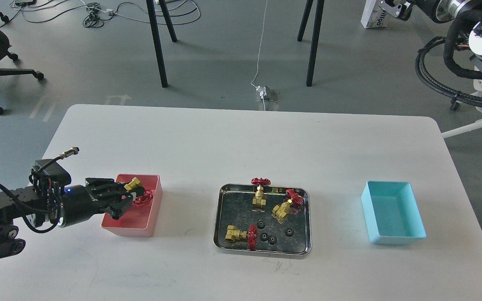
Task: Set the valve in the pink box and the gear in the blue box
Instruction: 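Lower the valve into the pink box and open the left gripper, then raise the left arm away from the pink box, then reach the right gripper down into the tray toward a brass fitting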
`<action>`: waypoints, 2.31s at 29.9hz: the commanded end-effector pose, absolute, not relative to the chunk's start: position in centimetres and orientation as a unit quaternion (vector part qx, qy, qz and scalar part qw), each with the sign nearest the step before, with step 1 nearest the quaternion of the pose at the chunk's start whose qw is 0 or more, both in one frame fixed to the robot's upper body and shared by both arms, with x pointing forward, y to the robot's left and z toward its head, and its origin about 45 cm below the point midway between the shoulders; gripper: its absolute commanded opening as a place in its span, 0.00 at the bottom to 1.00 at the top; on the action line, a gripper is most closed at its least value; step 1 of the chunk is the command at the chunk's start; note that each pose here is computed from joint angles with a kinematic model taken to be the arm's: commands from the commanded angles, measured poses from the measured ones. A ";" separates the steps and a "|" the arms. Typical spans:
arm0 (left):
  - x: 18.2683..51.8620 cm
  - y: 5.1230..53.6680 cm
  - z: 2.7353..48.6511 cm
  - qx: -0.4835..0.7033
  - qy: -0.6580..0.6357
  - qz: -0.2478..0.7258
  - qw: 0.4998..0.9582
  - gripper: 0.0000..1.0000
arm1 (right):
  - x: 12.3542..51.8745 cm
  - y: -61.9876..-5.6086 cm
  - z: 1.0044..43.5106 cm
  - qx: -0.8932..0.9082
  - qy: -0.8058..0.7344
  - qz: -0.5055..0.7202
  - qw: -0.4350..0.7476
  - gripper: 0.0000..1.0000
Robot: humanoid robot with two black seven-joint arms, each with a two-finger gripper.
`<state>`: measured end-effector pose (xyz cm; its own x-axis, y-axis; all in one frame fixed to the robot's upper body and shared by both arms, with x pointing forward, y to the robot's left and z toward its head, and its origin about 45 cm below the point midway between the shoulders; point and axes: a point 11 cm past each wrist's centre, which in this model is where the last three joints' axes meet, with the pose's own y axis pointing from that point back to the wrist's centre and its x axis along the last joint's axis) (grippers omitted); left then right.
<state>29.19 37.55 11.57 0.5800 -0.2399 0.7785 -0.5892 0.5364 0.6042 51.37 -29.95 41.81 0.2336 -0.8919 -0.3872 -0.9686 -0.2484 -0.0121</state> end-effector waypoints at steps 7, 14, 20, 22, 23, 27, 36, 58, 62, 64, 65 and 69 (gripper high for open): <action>28.8 37.7 10.2 0.475 -0.437 0.110 0.756 0.14 | 51.2 -30.1 41.4 -0.774 0.601 0.156 0.124 0.99; 29.0 37.5 10.3 0.473 -0.438 0.112 0.756 0.23 | 51.1 -30.8 41.7 -0.771 0.605 0.153 0.126 0.99; 28.8 37.5 10.2 0.473 -0.436 0.111 0.757 0.43 | 51.1 -30.9 41.4 -0.770 0.606 0.155 0.125 0.99; 28.8 37.5 10.2 0.473 -0.436 0.111 0.757 0.50 | 51.1 -30.9 41.3 -0.770 0.606 0.155 0.125 0.99; 28.8 37.5 10.2 0.473 -0.436 0.111 0.757 0.56 | 51.1 -31.0 41.3 -0.769 0.607 0.155 0.124 0.99; 29.2 37.4 10.5 0.472 -0.440 0.113 0.755 0.71 | 51.1 -31.0 41.1 -0.769 0.608 0.156 0.124 0.99; 34.0 34.5 15.9 0.400 -0.476 0.230 0.748 0.80 | 51.0 -31.3 40.9 -0.769 0.608 0.156 0.124 0.99; 44.0 28.5 40.4 -0.260 -0.016 0.413 0.873 0.97 | 45.9 -25.4 30.7 -0.869 0.340 -0.076 -0.350 0.99; 43.8 28.2 38.5 -0.259 0.006 0.417 0.871 0.97 | 42.0 -21.9 29.1 -0.853 0.183 -0.139 -0.469 0.99; 43.7 28.3 37.7 -0.259 0.015 0.420 0.870 0.97 | 40.2 -20.9 28.8 -0.824 0.114 -0.184 -0.523 0.99; 43.6 28.4 37.4 -0.259 0.019 0.422 0.869 0.97 | 39.4 -20.3 28.6 -0.809 0.081 -0.207 -0.544 0.99; 43.4 28.4 36.3 -0.257 0.030 0.425 0.868 0.97 | 36.5 -16.4 25.4 -0.737 -0.067 -0.295 -0.605 0.99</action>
